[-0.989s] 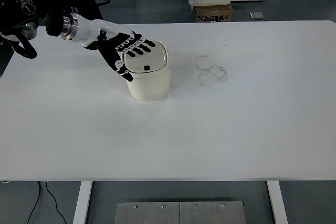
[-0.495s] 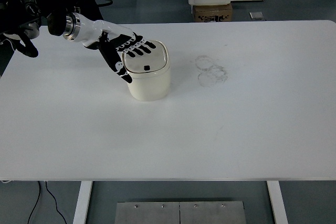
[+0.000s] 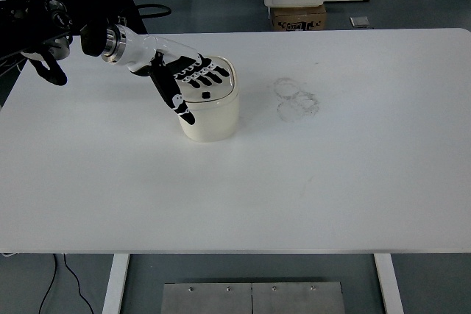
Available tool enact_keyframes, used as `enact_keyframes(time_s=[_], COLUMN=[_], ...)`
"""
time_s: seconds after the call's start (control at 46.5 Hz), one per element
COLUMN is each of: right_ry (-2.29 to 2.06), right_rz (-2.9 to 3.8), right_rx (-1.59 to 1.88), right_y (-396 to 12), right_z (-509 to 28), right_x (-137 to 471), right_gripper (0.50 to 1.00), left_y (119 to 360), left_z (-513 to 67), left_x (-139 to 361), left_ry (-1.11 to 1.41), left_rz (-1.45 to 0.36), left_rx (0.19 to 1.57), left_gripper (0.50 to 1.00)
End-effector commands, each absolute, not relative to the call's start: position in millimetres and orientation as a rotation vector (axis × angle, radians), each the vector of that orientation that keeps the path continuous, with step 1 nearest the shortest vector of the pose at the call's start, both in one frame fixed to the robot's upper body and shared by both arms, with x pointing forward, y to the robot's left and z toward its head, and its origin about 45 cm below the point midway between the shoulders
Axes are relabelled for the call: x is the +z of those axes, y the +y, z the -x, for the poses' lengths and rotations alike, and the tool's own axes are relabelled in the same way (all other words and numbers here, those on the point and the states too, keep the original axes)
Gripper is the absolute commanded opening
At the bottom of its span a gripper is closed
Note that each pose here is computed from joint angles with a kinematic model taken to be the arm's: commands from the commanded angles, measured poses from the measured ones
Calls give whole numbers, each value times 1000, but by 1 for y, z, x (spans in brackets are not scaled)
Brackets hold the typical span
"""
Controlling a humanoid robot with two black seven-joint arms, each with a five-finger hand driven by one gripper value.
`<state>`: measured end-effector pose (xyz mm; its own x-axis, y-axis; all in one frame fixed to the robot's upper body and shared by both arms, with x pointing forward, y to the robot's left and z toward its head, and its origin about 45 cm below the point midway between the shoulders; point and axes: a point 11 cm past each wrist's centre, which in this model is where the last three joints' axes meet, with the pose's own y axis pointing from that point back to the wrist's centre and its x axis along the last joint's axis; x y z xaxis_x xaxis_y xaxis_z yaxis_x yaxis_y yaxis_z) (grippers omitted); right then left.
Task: Open trash can
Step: 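Press the left hand's fingers onto the lid's front edge, then lift the lid upward with the left hand, flipping it open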
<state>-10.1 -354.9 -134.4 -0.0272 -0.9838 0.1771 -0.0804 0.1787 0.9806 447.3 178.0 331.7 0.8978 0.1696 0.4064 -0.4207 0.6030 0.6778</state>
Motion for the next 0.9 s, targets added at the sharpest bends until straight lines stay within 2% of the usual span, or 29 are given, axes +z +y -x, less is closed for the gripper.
enact_keyframes(time_s=[0.0,0.688,0.882], right_ry=[-1364,-1364,-1364], right_rz=[-1125,-1125,-1125], right_rx=[-1049,-1049,-1049], right_y=[-355,-355,-355], right_z=[10,10,10], right_x=[-134,-134,-134], right_gripper=[991,991,991], left_y=[179,181,183], left_z=[-447,-450,-455], left_x=[330,335,344], left_ry=[-313,-308,-230], left_rz=[-876,-872,-789], left_rx=[349,367,420], left_gripper=[1000,1000,1000])
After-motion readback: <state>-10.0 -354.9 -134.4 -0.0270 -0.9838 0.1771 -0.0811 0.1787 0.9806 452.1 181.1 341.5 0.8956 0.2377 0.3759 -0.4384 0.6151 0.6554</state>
